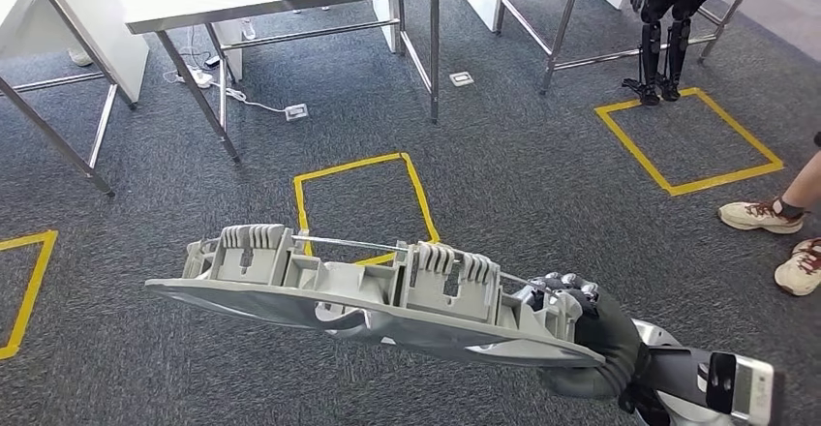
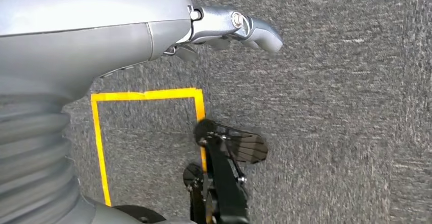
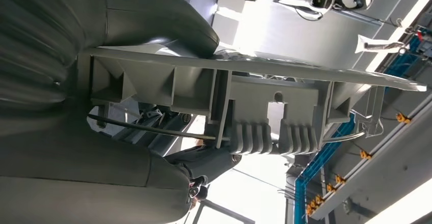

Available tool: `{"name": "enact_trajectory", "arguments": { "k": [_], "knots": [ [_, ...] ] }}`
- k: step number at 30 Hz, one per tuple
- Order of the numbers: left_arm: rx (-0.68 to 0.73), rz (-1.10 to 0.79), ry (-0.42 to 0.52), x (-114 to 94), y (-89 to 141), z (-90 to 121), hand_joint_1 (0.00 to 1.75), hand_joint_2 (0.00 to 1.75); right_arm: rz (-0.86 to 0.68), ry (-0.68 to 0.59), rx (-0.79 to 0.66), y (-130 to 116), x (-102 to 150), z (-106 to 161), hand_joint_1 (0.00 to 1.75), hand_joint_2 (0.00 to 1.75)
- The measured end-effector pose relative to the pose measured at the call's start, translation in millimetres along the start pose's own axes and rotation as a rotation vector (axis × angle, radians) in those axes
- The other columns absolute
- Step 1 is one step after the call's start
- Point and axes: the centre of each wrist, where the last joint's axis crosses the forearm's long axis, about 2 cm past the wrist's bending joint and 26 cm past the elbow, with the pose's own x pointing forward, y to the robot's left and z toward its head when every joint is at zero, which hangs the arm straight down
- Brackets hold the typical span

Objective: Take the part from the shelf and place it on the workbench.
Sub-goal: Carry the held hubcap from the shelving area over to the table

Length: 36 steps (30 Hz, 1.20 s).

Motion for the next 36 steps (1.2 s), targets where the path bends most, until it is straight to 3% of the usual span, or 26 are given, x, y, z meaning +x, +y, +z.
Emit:
{"name": "enact_trajectory", "arguments": {
  "k": [36],
  "knots": [
    [-0.006,-0.014,0.008,-0.7,-2.2,0.1,0.00,1.75,-0.013,-0.012,-0.005,-2.5,-2.4,-10.6,1.75,1.75]
  ]
}}
